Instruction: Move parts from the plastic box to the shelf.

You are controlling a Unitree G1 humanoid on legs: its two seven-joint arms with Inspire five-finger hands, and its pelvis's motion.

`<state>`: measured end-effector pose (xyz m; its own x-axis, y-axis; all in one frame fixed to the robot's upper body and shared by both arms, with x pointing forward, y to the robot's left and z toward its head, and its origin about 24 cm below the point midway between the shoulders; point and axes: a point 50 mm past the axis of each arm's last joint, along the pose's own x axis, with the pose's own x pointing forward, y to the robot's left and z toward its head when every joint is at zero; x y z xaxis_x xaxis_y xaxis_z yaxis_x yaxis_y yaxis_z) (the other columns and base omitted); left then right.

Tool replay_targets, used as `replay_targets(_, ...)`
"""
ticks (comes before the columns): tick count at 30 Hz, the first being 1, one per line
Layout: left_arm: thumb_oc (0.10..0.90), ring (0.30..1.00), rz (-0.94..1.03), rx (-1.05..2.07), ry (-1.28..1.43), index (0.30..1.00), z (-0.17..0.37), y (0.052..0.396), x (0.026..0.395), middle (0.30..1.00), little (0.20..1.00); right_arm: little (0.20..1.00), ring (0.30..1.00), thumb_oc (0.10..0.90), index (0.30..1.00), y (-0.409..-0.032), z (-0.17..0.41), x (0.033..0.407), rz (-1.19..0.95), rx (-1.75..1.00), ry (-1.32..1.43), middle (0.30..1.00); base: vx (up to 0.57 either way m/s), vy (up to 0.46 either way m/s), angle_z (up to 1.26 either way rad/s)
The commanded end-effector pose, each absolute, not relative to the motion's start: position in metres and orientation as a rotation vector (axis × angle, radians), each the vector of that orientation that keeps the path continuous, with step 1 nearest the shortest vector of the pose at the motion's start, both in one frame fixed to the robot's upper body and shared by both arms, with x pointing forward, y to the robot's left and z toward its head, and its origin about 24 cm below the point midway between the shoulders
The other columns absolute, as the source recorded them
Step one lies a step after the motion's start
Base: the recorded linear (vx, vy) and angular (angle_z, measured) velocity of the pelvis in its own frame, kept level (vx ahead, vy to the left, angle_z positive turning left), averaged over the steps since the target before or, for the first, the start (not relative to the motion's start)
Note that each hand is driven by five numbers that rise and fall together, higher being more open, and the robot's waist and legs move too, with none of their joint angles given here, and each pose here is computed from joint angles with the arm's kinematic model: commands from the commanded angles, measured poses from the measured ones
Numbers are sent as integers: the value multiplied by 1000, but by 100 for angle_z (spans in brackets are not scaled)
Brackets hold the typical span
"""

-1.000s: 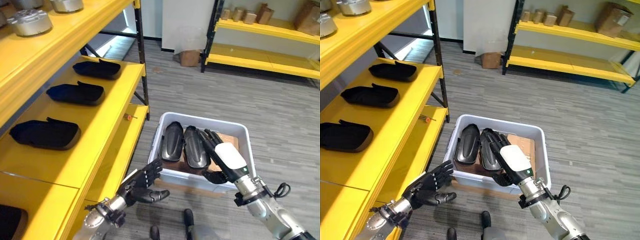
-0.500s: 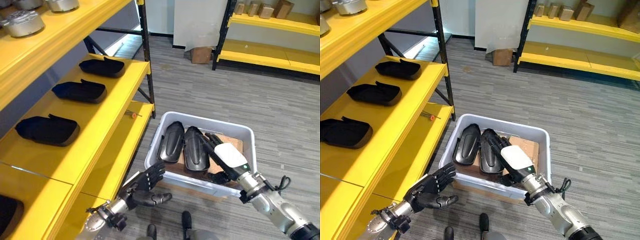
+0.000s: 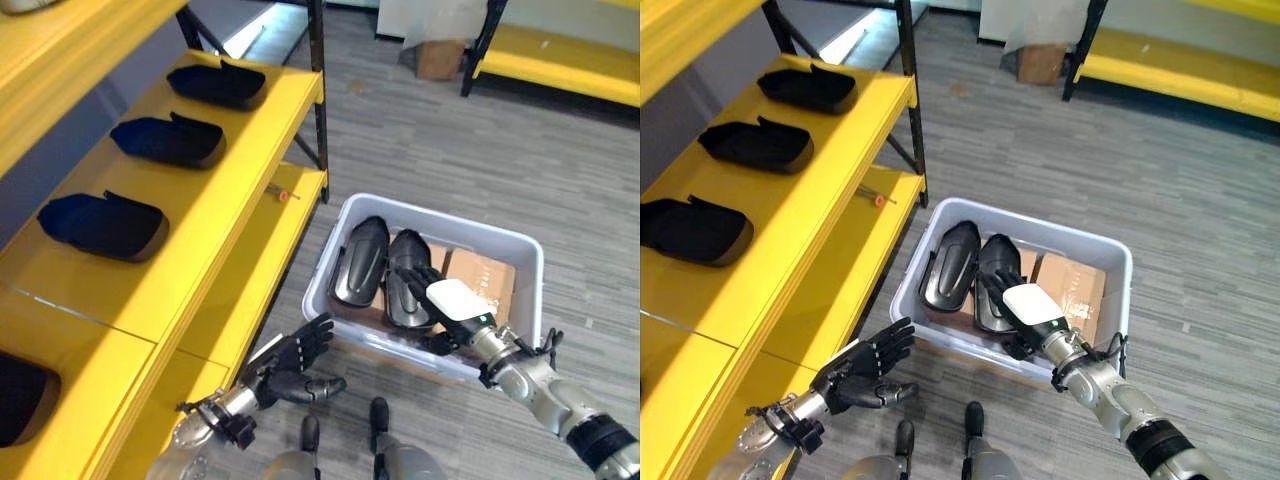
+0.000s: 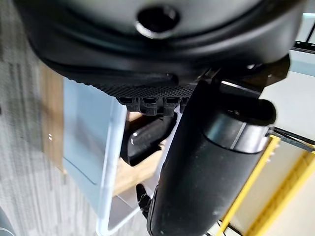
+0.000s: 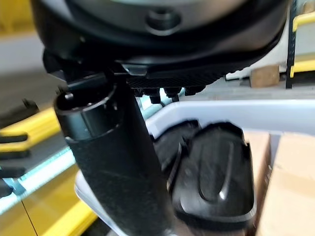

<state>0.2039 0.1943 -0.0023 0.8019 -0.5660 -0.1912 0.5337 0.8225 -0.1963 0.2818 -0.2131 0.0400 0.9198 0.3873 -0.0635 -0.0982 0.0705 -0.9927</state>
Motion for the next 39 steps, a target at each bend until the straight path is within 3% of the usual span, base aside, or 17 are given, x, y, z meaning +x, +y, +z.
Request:
replay_targets(1,900,1000,-667,-112,58,1000,32,182,224,1000,1000,1000,1000,900,1000,-204,100,314,149,-1498,-509,1000,-75,-9,-2)
replay_targets(23,900,1000,-678,-57,-93,1000,64,167,247,1000,1000,1000,1000,900,1000,-225,122,348,-126,-1503,-392,1000,-43,2,1)
replay_targets(39,900,1000,-653,-98,-97,1000,60,166,242,1000,1000,1000,1000,900,1000,-208,91,324,1,-1451,-346,1000,1,2,-1)
